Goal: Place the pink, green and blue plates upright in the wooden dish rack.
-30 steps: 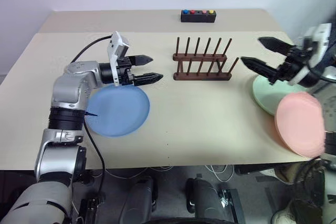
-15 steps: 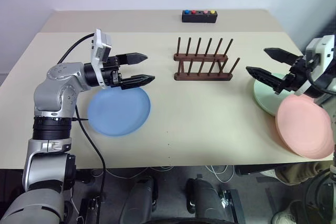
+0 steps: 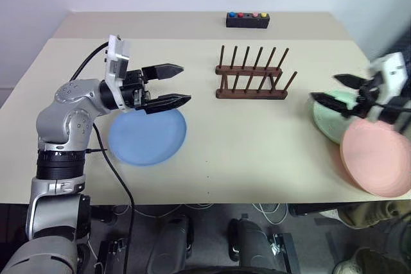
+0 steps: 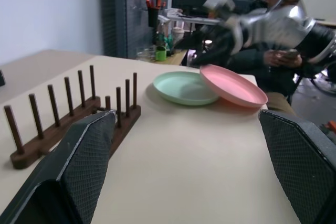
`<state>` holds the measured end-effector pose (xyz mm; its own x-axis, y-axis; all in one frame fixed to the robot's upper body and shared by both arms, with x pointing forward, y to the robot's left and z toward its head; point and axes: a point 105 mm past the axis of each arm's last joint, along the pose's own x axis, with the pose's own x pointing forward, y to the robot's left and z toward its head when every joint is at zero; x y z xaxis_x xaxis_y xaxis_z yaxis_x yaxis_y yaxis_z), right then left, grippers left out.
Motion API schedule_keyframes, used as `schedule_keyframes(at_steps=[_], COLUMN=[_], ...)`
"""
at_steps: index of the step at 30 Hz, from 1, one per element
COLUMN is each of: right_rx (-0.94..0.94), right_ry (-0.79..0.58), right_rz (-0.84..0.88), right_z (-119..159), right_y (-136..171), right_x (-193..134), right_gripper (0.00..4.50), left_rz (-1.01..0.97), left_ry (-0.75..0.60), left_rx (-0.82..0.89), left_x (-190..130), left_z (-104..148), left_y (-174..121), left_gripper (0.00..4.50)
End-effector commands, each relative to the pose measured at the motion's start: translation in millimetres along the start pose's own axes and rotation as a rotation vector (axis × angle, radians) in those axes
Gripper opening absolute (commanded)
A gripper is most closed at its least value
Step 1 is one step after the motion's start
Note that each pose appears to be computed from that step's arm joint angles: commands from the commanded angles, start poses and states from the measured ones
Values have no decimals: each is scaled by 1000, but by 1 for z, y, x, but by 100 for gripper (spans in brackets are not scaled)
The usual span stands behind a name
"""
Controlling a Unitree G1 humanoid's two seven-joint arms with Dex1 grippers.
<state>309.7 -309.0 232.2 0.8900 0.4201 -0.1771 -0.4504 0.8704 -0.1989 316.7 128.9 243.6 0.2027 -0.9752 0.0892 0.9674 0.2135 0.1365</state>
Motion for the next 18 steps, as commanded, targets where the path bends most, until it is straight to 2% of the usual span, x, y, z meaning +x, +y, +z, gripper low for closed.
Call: schedule_keyframes(at_steps=[1,5,10,18], right_rx=[-7,67,142,173], right_ry=[27,54,77,190], right_rz=[-22,-106,-114,-186], right_z=[4,-8,-27,-62], right_y=[7,17,47,62], right_x=[-25,-44,-53,-61], right_gripper=[449,449,449,449], left_rz=[-40,-116,-167,-207], left_ry=[-15,-14,-25,-18], left_rx=[50,45,45,55], left_x=[8,25,39,48], left_z=[4,-7,-15,-18], left_y=[-2,-1,2,4], left_gripper=[446,446,446,446])
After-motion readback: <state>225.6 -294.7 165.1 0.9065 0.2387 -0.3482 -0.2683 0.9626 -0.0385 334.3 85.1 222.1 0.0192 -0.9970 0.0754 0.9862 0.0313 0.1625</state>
